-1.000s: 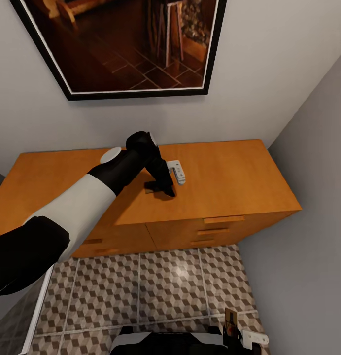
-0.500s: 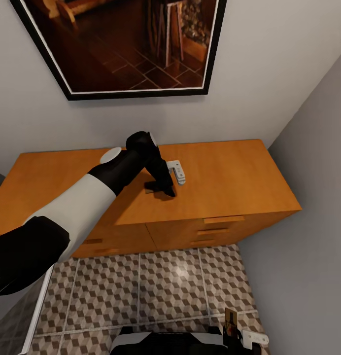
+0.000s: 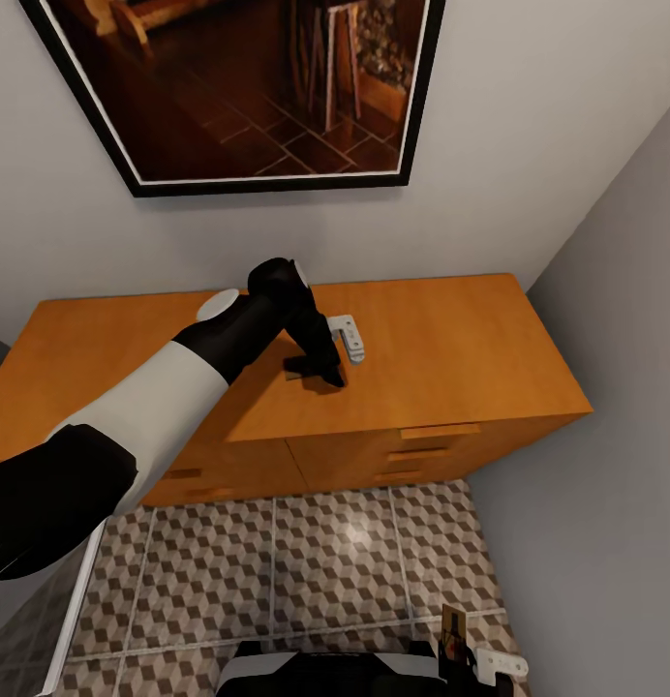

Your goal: Take the four mousetraps from the cabinet in the bathroom and place them on the bathroom floor. Make sure all four end up on the same floor surface, and ensure that at least two of them are either under or directly next to the same bathroom sink.

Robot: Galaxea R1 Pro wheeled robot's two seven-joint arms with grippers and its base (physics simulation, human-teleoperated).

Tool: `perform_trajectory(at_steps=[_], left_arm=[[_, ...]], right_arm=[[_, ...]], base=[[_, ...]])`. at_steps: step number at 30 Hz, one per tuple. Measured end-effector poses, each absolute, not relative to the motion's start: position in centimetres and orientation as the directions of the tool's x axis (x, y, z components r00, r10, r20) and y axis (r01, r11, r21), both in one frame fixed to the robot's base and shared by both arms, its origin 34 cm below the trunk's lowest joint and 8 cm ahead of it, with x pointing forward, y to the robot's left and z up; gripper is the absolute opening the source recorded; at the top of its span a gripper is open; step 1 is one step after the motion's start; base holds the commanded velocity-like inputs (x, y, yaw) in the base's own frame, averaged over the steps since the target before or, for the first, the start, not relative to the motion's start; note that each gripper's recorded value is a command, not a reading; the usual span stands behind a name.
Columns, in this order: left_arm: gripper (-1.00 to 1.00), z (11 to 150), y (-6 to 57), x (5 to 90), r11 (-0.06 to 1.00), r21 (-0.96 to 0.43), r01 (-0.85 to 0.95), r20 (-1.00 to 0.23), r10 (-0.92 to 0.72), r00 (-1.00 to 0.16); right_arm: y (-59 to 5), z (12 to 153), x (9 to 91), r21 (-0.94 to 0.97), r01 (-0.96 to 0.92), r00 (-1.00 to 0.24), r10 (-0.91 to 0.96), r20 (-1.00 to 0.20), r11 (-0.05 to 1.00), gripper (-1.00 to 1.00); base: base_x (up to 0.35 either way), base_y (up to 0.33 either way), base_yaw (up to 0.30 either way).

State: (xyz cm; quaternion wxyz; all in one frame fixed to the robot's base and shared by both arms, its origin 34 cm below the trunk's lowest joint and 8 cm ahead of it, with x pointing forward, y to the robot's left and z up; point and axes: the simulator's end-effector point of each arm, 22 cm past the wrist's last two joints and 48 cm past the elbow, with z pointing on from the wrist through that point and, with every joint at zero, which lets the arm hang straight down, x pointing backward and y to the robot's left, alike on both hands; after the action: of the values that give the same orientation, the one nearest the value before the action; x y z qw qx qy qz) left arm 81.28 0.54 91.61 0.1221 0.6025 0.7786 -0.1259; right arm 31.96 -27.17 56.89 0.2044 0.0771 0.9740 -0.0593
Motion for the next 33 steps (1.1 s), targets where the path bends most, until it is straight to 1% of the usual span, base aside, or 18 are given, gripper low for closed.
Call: perform_trajectory(at_steps=[5, 13, 28, 33], left_arm=[[1.00, 91.61, 0.54, 81.28, 0.242, -0.049, 0.969, -0.342, 0.907, -0.244], [1.00, 91.60, 0.54, 81.29, 0.242, -0.049, 0.969, -0.342, 0.907, -0.244], [1.00, 91.59, 0.63, 81.31, 0.243, -0.049, 0.969, -0.341, 0.908, -0.245], [1.00, 91.56, 0.63, 81.33, 0.243, -0.049, 0.969, -0.341, 0.908, -0.245]], right_arm=[[-27.17, 56.89, 31.96, -0.084, 0.174, -0.905, 0.126, -0.407, 0.981, -1.00], [-27.21, 56.88, 31.96, -0.085, 0.175, -0.905, 0.126, -0.407, 0.981, -1.00], [-27.18, 56.87, 31.93, -0.085, 0.174, -0.905, 0.126, -0.406, 0.981, -1.00], [-27.18, 56.86, 31.94, -0.085, 0.174, -0.905, 0.126, -0.406, 0.981, -1.00]], base=[[-0.006, 0.000, 0.000], [-0.163, 0.000, 0.000], [-0.011, 0.001, 0.000], [-0.136, 0.132, 0.000]])
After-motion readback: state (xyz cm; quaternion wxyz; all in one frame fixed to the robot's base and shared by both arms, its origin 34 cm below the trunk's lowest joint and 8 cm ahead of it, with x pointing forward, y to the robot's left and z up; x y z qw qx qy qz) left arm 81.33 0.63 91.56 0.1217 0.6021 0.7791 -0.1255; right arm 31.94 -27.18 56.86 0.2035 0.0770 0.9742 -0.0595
